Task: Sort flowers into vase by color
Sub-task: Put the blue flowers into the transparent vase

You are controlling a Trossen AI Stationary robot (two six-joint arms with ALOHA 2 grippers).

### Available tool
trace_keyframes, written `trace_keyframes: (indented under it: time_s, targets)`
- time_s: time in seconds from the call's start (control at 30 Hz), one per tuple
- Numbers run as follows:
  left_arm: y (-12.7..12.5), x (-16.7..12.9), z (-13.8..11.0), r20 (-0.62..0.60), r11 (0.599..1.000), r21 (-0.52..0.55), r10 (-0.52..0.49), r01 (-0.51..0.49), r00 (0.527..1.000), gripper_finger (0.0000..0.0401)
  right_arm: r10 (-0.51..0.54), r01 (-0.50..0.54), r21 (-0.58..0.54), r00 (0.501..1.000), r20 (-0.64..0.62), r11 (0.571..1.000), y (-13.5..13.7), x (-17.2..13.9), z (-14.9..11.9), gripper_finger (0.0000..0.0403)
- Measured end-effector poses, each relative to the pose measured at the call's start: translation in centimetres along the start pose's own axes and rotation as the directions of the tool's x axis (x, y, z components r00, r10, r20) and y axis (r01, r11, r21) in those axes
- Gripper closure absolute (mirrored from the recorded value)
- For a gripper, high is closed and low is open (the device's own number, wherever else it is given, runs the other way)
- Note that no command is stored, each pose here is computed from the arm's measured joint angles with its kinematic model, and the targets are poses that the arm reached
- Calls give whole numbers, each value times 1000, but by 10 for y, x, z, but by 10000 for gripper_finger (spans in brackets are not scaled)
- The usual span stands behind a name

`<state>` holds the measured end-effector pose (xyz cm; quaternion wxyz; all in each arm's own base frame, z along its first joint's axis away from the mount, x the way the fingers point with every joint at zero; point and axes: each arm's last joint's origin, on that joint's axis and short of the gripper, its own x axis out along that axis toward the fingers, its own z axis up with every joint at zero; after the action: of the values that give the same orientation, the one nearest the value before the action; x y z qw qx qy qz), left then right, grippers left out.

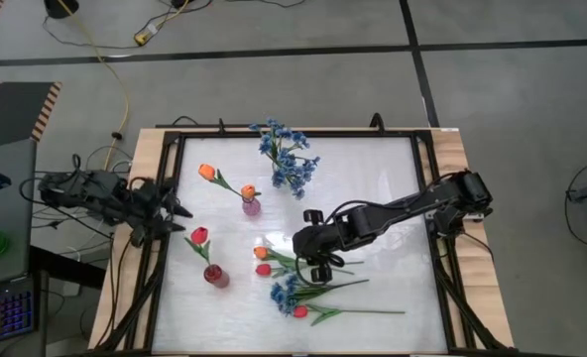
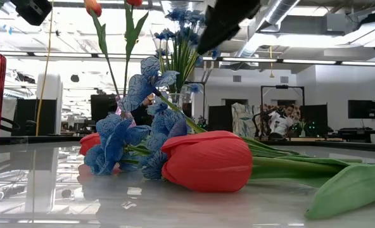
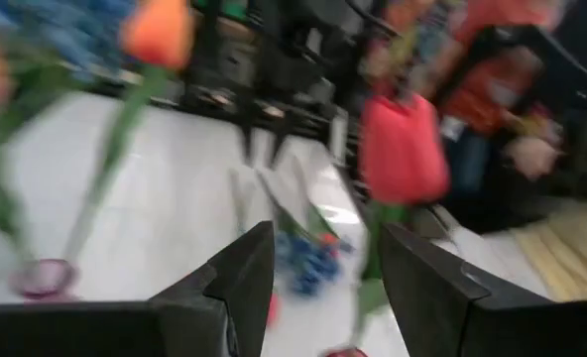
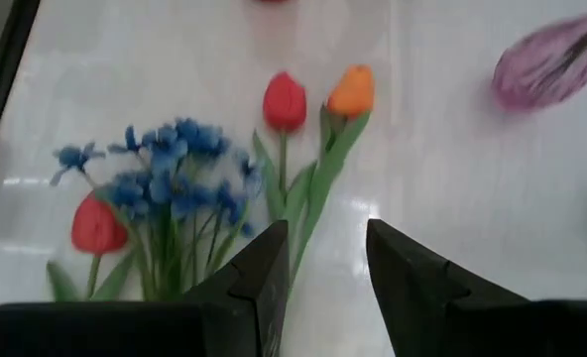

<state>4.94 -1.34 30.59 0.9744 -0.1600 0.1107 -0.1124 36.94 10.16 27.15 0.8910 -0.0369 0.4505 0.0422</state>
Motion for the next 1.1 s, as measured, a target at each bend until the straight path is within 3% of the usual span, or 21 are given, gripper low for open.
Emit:
trace_keyframes:
  time_s: [0.2,0.33,0.7,1.1]
  targets:
    - [6,-2,2,79,978,8,206,-208,975,234,98,-89,78,987,-129,993,7,2,-15,241]
    - [8,-1,3,99,959,39,276,-281,956,234,120,-97,138,978,-172,986,16,9,-28,241]
    - [8,-1,3,102,957,38,282,-287,954,234,140,-120,88,954,-265,989,45,20,-56,241]
    - [8,-1,3,101,958,37,281,-286,954,234,174,-168,45,951,-254,985,73,29,-81,241]
